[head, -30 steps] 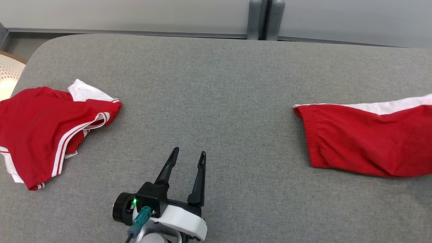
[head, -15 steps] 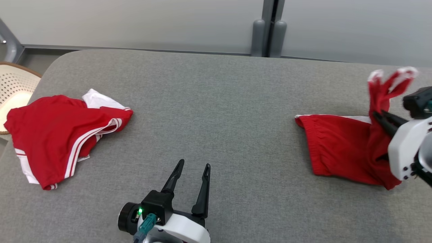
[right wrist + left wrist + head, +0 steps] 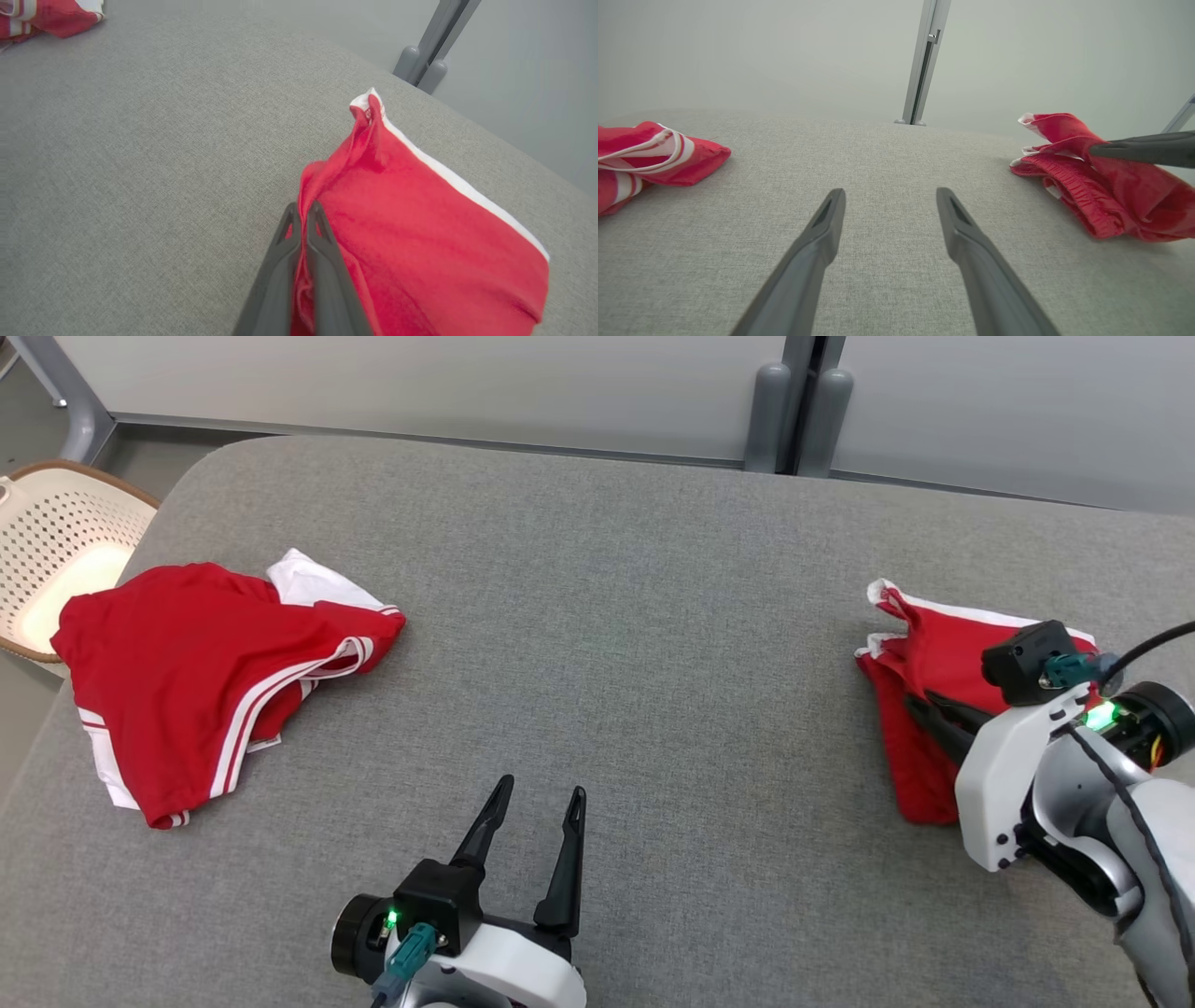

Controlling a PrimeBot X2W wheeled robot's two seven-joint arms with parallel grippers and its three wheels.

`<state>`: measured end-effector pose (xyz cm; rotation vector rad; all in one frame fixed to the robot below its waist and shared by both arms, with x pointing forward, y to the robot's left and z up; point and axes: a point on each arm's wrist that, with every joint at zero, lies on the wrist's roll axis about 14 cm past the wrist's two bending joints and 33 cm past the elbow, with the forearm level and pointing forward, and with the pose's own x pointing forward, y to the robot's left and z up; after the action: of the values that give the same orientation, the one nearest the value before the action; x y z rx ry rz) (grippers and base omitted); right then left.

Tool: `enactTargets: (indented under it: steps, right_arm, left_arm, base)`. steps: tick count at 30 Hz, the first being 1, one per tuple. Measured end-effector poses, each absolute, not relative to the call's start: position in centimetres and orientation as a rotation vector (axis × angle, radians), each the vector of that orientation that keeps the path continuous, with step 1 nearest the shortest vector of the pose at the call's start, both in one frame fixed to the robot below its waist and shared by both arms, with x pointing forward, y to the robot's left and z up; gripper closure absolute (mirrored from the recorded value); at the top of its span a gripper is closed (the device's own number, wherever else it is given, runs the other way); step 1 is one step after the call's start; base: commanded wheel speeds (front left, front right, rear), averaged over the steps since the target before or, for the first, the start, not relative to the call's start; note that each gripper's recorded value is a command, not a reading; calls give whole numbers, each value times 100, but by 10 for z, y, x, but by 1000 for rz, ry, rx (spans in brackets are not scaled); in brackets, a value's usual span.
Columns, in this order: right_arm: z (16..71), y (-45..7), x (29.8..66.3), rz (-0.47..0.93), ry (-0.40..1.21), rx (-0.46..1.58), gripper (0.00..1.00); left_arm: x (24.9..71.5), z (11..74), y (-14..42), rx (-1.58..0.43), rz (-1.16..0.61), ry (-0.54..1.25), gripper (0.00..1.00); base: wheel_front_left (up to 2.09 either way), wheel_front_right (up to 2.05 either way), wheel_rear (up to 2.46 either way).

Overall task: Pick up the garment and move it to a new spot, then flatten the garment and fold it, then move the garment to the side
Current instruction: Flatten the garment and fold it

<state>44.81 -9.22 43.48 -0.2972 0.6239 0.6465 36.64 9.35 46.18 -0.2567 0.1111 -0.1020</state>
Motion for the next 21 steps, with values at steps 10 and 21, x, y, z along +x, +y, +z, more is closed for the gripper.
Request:
enactTargets:
  steps: [10,21]
  right_arm:
    - [479,-90,447,618,328,-126,0]
    - [498,-191,403,256,9,-43,0]
  left_arm:
    - [369,469,88,-266,-119,92,0]
    - [360,498,93,-266,-114,-10,0]
  base:
    - [0,0,0]
    - [0,0,0]
